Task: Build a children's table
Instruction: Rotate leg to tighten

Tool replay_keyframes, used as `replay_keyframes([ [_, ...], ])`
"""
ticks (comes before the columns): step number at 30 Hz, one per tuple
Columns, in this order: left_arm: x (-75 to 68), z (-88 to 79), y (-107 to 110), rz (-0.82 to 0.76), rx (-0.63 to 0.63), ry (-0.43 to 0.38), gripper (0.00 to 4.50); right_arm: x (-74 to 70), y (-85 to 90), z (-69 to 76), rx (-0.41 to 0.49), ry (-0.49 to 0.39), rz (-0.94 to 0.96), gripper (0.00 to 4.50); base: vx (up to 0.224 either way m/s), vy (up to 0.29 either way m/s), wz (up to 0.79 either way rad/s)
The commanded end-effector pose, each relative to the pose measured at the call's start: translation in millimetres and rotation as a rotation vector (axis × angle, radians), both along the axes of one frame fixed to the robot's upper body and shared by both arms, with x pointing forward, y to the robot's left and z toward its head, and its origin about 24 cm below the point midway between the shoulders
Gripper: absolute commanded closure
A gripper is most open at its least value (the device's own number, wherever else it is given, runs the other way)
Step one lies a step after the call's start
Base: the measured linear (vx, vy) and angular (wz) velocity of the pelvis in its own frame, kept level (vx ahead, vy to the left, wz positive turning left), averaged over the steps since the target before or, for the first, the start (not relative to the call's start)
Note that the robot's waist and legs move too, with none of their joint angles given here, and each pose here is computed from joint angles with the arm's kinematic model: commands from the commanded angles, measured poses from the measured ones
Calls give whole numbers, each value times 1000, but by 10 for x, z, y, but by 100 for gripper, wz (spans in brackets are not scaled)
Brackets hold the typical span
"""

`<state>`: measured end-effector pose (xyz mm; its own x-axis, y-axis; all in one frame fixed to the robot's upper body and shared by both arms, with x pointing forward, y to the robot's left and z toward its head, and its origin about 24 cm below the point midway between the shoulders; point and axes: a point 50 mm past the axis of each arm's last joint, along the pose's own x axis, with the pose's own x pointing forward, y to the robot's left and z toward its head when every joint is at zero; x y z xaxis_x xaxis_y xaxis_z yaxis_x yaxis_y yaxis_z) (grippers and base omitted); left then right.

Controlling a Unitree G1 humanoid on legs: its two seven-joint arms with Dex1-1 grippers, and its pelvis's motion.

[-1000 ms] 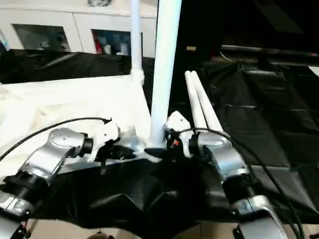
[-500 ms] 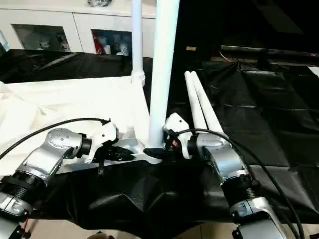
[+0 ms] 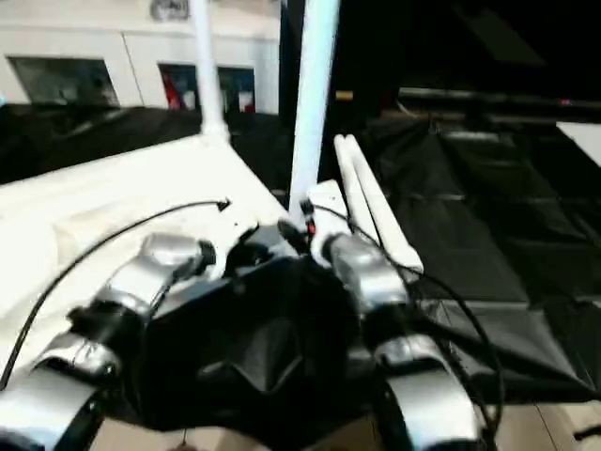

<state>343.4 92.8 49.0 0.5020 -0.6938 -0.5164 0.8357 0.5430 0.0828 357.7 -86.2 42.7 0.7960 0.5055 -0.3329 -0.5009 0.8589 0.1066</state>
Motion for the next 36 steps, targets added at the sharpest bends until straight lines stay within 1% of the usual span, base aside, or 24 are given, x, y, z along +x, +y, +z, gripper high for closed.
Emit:
replay_keyframes([
  [1, 1, 172, -242, -112, -53, -87, 450, -122, 293, -84, 79, 74, 148, 107, 0, 0, 0],
  [2, -17, 170, -226, -134, -62, -85, 450, -120, 281, -63, 83, 63, 172, 81, 0, 0, 0],
  [3, -22, 168, -220, -141, -64, -83, 450, -118, 277, -57, 82, 58, 179, 81, 0, 0, 0],
  [4, -46, 158, -189, -168, -65, -80, 450, -114, 243, -34, 57, 29, 211, 60, 0, 0, 0],
  [6, -67, 139, -143, -181, -64, -66, 450, -115, 193, -16, 27, -3, 249, 56, 0, 0, 0],
  [9, -94, 125, -89, -208, -66, -58, 450, -139, 132, -6, 9, -26, 319, 56, 0, 0, 0],
  [10, -122, 115, -36, -238, -65, -50, 450, -173, 67, 6, -5, -42, 385, 56, 0, 0, 0],
  [12, -142, 115, -8, -265, -65, -53, 450, -195, 30, 14, -9, -47, 420, 56, 0, 0, 0],
  [13, -195, 106, 67, -321, -61, -39, 450, -257, -70, 33, -13, -51, 505, 56, 0, 0, 0],
  [14, -216, 104, 94, -343, -58, -35, 450, -282, -105, 41, -13, -52, 535, 56, 0, 0, 0],
  [15, -216, 104, 94, -343, -58, -35, 450, -282, -105, 41, -13, -52, 535, 56, 0, 0, 0],
  [16, -244, 94, 142, -368, -50, -21, 450, -321, -158, 59, -10, -55, 582, 56, 0, 0, 0],
  [18, -251, 92, 154, -373, -48, -17, 450, -331, -171, 65, -8, -56, 595, 56, 0, 0, 0],
  [21, -308, 91, 231, -417, -55, 6, 450, -399, -250, 98, 4, -49, 659, 56, 0, 0, 0],
  [22, -339, 89, 285, -436, -56, 25, 450, -440, -296, 112, -1, -45, 693, 73, 0, 0, 0],
  [24, -351, 88, 306, -443, -57, 32, 450, -450, -308, 113, -5, -43, 698, 73, 0, 0, 0],
  [25, -370, 88, 338, -456, -59, 41, 450, -472, -323, 114, -6, -41, 709, 85, 0, 0, 0],
  [27, -379, 86, 347, -462, -61, 48, 450, -481, -324, 114, -3, -40, 714, 111, 0, 0, 0],
  [29, -393, 85, 354, -471, -66, 58, 450, -497, -323, 114, 4, -37, 724, 120, 0, 0, 0],
  [31, -411, 85, 361, -478, -65, 65, 450, -534, -311, 108, 14, -24, 745, 149, 0, 0, 0],
  [36, -383, 69, 349, -436, -58, 57, 450, -540, -271, 58, 16, -3, 725, 177, 0, 0, 0],
])
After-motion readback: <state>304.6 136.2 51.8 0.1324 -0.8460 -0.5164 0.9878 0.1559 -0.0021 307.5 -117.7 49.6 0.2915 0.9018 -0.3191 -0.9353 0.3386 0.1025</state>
